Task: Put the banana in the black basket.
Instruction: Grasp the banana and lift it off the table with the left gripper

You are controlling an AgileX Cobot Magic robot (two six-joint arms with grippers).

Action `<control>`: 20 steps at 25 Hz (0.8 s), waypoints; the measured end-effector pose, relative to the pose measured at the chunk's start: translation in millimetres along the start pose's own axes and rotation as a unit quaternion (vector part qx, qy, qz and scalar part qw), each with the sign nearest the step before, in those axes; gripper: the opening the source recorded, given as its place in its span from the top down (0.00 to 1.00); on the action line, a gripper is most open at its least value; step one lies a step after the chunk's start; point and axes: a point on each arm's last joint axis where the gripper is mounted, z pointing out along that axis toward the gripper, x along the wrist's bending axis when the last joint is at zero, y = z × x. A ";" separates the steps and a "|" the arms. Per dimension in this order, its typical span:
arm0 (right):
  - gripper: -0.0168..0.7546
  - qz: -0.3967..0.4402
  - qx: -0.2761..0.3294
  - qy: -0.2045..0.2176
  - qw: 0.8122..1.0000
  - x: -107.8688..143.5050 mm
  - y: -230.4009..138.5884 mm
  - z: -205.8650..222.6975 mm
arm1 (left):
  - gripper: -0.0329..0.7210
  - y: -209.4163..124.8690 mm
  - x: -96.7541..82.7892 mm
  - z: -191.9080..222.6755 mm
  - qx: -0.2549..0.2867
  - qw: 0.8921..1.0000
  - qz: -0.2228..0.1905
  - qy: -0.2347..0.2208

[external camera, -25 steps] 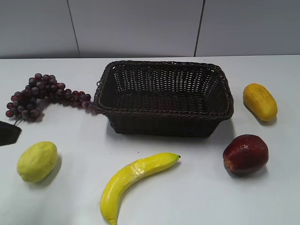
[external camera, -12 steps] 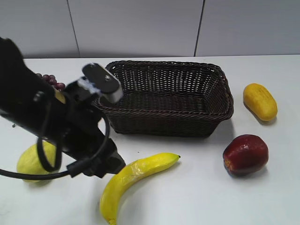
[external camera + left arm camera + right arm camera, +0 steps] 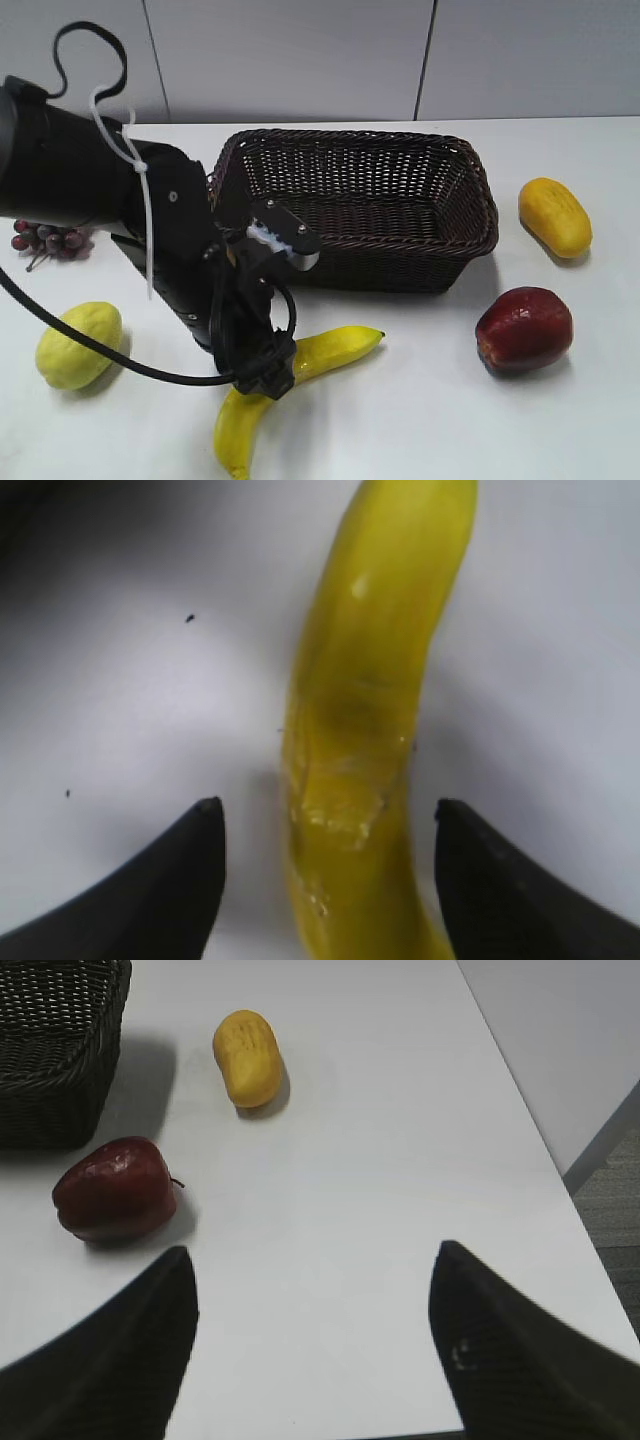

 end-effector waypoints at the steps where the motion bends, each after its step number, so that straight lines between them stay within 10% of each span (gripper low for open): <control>1: 0.26 0.000 0.000 0.000 1.000 0.0 0.0 0.0 | 0.31 -1.1 0.9 3.9 0.007 1.000 -0.001 -0.001; 11: 0.26 0.000 0.000 0.000 1.000 0.0 0.0 0.0 | 0.54 -5.5 2.5 14.7 0.033 0.999 -0.007 -0.006; 20: 0.26 0.000 0.000 0.000 1.000 0.0 0.0 0.0 | 0.53 -5.0 -5.1 -15.9 0.043 0.999 0.027 -0.011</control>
